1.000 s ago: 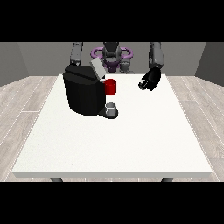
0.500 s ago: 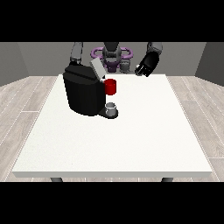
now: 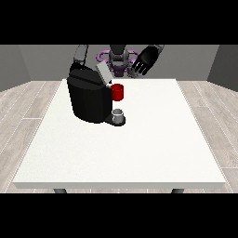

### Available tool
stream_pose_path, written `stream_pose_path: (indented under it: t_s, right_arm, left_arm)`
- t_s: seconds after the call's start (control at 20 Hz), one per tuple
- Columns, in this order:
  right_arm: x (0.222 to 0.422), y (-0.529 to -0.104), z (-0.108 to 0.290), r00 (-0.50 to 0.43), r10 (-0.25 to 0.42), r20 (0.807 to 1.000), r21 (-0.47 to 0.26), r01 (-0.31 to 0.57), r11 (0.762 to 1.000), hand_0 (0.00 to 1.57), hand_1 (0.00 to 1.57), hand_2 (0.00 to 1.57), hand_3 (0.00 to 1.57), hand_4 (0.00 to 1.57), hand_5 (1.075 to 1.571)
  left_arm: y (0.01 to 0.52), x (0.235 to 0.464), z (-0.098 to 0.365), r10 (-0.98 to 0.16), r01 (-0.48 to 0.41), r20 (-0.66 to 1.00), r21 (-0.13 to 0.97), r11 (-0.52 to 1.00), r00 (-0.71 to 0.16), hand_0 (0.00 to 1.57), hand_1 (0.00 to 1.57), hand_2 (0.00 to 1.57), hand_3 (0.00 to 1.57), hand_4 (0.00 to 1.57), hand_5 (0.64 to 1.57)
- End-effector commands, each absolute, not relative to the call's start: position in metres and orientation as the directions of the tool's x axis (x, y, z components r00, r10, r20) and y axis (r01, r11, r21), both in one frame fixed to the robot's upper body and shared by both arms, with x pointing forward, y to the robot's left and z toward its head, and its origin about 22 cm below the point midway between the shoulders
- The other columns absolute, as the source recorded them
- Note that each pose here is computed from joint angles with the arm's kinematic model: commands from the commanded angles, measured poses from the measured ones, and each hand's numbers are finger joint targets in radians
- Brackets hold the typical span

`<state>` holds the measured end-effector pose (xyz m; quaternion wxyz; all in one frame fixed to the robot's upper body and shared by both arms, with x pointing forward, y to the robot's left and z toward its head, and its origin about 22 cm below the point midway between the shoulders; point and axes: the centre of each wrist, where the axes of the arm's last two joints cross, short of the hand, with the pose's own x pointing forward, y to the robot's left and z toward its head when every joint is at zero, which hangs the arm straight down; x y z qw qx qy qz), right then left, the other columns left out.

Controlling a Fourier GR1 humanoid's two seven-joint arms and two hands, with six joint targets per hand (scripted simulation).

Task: Insert the coffee pod into the coffee machine and close the lid

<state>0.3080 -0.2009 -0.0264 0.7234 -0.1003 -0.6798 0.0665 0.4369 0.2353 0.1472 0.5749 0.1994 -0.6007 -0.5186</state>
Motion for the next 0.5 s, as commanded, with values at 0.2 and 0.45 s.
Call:
stream_pose_path:
  t_s: [0.2,0.45]
  right_arm:
    - [0.326,-0.193,0.011,0.015,0.226,0.974,-0.226,0.050,0.973,0.00,0.00,0.00,0.00,0.00,1.571]
    - [0.333,-0.195,0.040,-0.083,0.220,0.972,-0.218,0.031,0.975,0.00,0.00,0.00,0.00,0.00,1.571]
  left_arm:
    - [0.229,0.453,0.213,-0.825,0.294,0.517,0.844,0.448,-0.227,1.27,1.27,1.30,1.27,0.49,1.571]
    - [0.244,0.455,0.234,-0.849,0.197,0.481,0.874,0.444,-0.217,1.20,1.20,1.27,1.26,0.49,1.571]
